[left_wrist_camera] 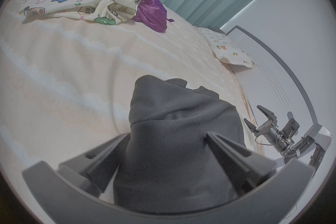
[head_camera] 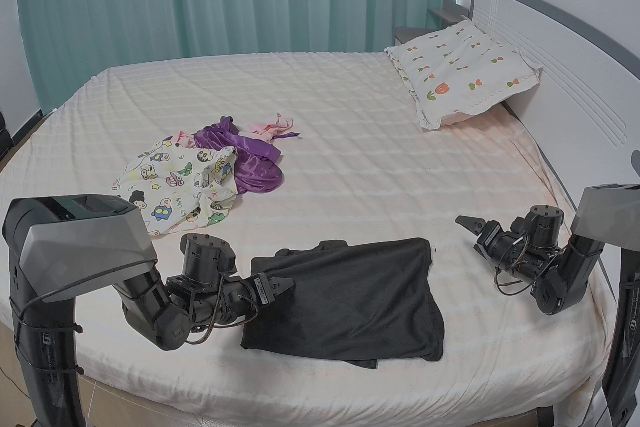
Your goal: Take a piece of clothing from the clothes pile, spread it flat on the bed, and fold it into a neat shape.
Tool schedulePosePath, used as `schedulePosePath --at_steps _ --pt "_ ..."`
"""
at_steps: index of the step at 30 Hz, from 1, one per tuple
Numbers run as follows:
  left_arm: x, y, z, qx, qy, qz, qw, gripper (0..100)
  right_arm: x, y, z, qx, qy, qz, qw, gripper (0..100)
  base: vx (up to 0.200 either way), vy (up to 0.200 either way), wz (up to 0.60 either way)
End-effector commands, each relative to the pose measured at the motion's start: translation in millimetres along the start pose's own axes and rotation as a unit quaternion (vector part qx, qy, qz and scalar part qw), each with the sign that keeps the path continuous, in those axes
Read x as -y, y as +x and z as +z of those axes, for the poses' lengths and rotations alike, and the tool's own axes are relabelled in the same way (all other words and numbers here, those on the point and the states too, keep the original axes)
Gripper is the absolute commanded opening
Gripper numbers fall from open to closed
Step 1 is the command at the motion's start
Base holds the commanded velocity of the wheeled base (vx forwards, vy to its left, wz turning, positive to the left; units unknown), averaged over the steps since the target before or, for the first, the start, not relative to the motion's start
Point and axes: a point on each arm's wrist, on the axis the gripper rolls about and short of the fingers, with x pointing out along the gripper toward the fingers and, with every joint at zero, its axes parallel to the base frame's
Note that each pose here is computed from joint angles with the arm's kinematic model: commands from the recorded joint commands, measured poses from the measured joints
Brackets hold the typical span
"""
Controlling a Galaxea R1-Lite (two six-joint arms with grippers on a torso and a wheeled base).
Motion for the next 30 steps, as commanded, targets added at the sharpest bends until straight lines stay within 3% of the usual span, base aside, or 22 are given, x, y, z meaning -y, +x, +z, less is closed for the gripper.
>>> schedulePosePath --at_steps 1,13,18,27,30 --pt "-7 4 -5 -0.011 -0.005 0.005 0.9999 0 1 0 -1 -0.002 0.0 -0.001 1.0 100 0.0 0.0 0.0" --pt "-18 -25 3 0.027 -0.026 0.0 0.9993 0 3 2 -7 -0.011 0.001 -0.004 0.9999 100 0.0 0.0 0.0" --pt "-22 -41 15 0.05 -0.058 0.002 0.9971 0 3 2 -7 -0.011 0.002 -0.004 0.9999 100 0.0 0.0 0.0" --pt "-28 -49 13 0.047 -0.1 0.011 0.9938 0 2 2 -8 -0.013 0.001 -0.005 0.9999 100 0.0 0.0 0.0" --pt "-26 -52 15 0.053 -0.122 0.006 0.9911 0 2 2 -8 -0.013 0.001 -0.005 0.9999 100 0.0 0.2 0.0"
